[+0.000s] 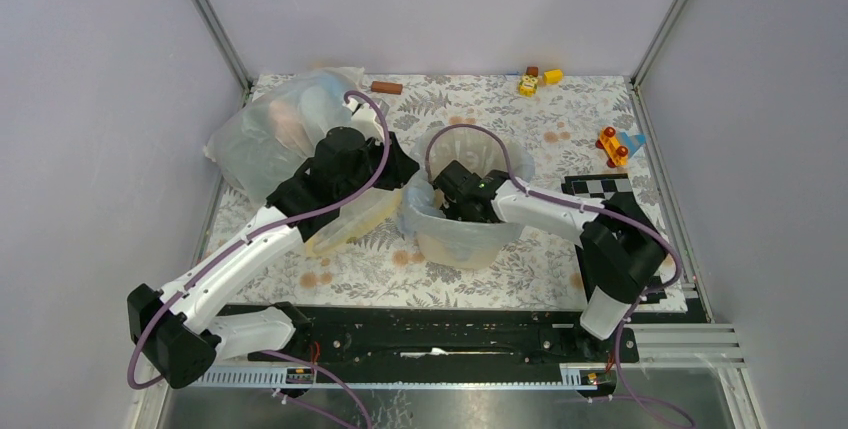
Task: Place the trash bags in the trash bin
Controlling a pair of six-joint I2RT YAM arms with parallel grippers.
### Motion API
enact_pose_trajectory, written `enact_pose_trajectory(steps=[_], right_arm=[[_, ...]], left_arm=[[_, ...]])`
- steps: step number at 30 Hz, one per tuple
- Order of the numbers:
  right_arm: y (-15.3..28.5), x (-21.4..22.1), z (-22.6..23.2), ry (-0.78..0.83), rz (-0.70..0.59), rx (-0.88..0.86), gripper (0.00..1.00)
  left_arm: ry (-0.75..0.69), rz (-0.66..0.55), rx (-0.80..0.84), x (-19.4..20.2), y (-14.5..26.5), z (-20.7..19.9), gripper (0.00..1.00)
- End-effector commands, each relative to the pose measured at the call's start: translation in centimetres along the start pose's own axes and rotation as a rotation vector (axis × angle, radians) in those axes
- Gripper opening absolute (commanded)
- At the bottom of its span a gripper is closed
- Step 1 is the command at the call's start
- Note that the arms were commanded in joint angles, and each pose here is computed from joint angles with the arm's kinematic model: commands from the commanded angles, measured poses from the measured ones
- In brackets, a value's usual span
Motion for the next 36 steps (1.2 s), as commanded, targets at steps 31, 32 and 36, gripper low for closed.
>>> enact_pose_trajectory(steps=[31, 32, 36], right_arm=[[25.0, -4.3, -3.0, -0.175, -0.723, 0.261, 0.79], [25.4, -3.9, -3.4, -0.198, -0.743, 0.276, 0.81], [26.0, -2.4, -4.5, -0.283, -0.799, 0.295, 0.75]], left_arm=[[-0.069, -0.126, -0.047, -4.4, 3.9, -0.6, 0.66], [-0.07, -0.131, -0.049, -4.5, 4.2, -0.6, 0.67], [-0.08, -0.138, -0.066, -4.5, 5.1, -0.4, 0.68]])
Point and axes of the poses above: each gripper's point midway between its finger pads, its own y axis back along the fingers, its own z axis along the line the jaws close on, x = y × z, the point moved 7 cm from there along y, back along the fingers, and after that the axes turned 7 degrees about -y, right-handed, at the moved point
